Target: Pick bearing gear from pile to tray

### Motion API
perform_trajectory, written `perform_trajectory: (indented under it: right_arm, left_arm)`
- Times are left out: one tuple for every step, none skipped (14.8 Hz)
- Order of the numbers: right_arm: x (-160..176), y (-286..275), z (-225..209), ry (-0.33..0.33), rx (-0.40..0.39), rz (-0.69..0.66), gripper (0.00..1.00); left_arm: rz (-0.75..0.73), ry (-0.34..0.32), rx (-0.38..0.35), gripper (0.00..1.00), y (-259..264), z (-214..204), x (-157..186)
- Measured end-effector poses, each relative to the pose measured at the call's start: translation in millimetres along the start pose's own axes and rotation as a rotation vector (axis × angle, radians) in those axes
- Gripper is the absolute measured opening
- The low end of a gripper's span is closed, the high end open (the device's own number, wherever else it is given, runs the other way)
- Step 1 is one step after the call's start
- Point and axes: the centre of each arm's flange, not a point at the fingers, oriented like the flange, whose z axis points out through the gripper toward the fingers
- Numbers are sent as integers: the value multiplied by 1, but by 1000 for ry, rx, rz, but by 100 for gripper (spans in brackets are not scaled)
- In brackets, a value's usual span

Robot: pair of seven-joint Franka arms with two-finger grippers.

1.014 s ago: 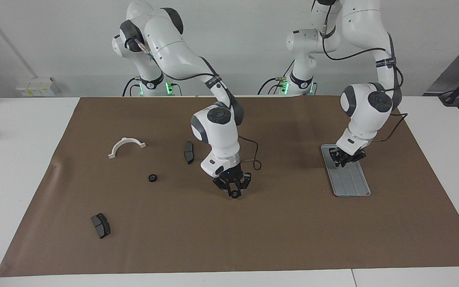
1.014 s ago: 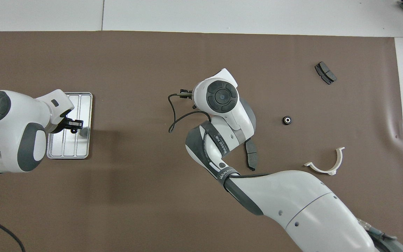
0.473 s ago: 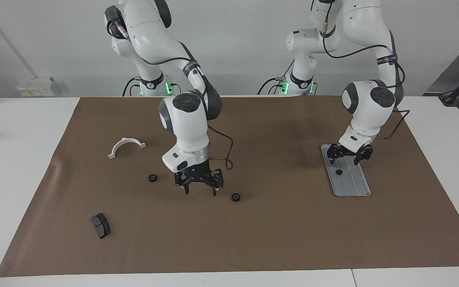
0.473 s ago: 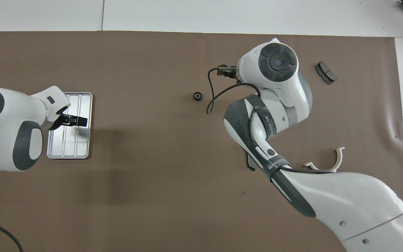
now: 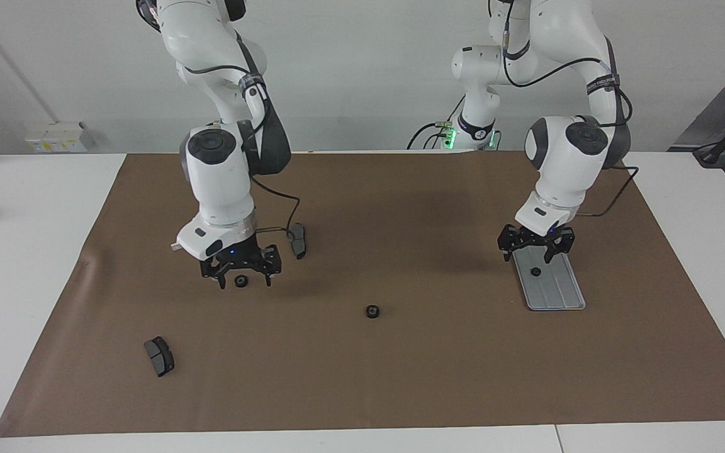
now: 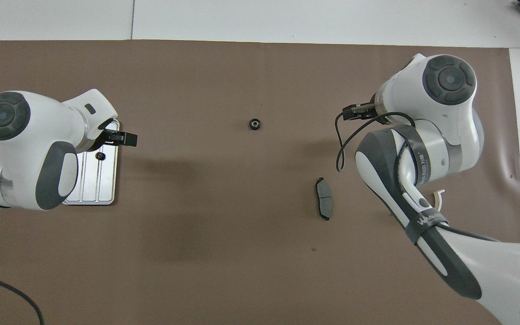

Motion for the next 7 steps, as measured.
perform_trajectory:
  right_arm:
    - [-9,9,13,-8,0,-28,100]
    - [-18,15,26,-7,2,-58,100]
    - [-27,20,39,-1,4,-80,100]
    - [-36,25,52,4,7,-90,100]
    - [-45,28,66,9,10,-92,100]
    - [-55,30,78,12,13,-94,100]
    - [-63,30,87,11,16,-95,100]
  left_arm:
    - [-3,4,-5,100,19,-4,3]
    - [-14,1,-10,100,40,-7,6]
    - [-34,-10,-13,100,59,-9,10]
    - [-55,-20,-15,100,79,-11,14]
    - [-67,-24,-18,100,97,-13,20]
    - [-73,-28,-20,100,114,-13,26]
    - [-79,-33,-22,100,129,-12,32]
